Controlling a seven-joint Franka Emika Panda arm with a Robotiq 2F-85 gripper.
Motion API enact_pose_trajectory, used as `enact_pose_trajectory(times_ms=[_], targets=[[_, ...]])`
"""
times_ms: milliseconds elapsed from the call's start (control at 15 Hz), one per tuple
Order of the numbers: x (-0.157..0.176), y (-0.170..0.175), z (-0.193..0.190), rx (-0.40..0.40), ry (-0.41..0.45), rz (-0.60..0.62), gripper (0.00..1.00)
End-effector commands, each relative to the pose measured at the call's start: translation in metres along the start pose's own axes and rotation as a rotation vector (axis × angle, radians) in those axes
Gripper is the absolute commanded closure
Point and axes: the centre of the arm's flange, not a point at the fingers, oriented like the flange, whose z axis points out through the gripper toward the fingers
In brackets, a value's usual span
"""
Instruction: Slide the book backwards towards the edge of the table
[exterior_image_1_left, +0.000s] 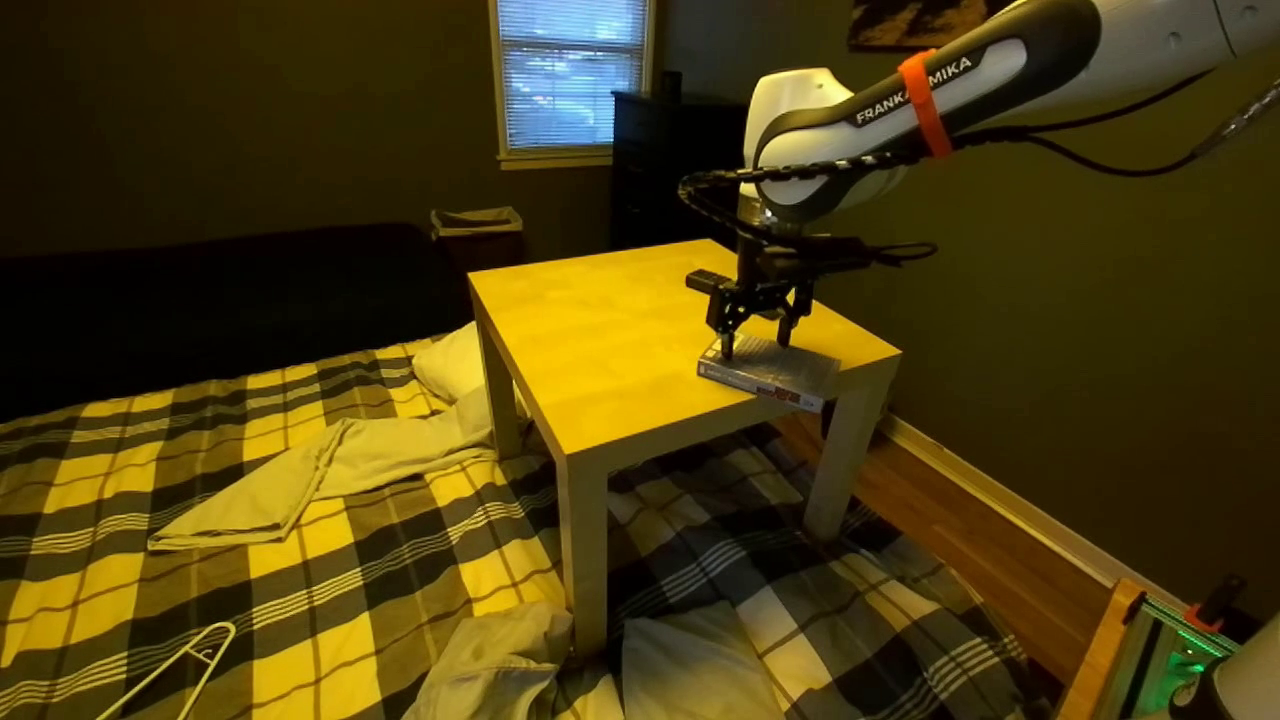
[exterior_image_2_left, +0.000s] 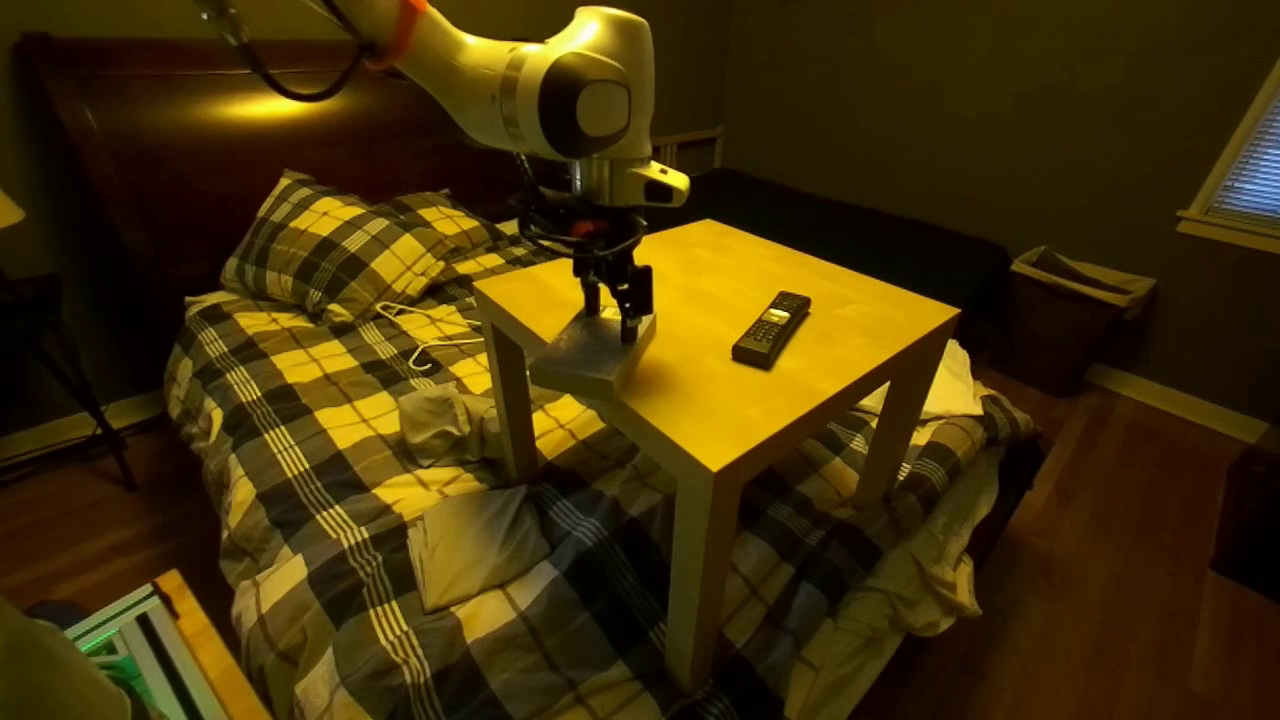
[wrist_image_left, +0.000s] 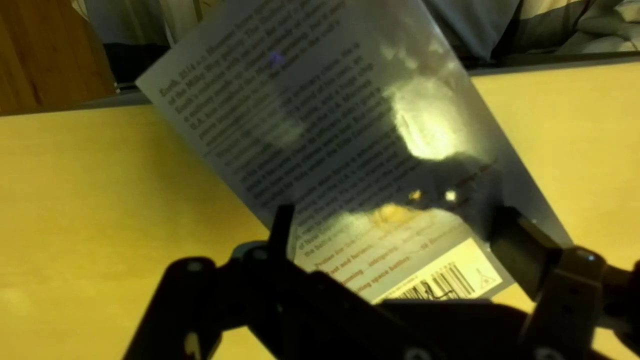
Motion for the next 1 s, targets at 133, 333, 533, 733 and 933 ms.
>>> enact_pose_trajectory(times_ms=[133,333,533,733,933], targets=[[-0.023,-0.008,-0.036,0.025,0.04,-0.004,0.0],[-0.041,-0.019,-0.055,0.006,0.066,-0.063,0.0],[-0.061,-0.025,-0.075,-0.009,0.13,-0.179,0.0],[-0.076,-0.014,-0.094,-0.012,0.141,-0.192,0.0],[-0.091,0.002,-0.112,0.011,0.148,-0.199,0.0]])
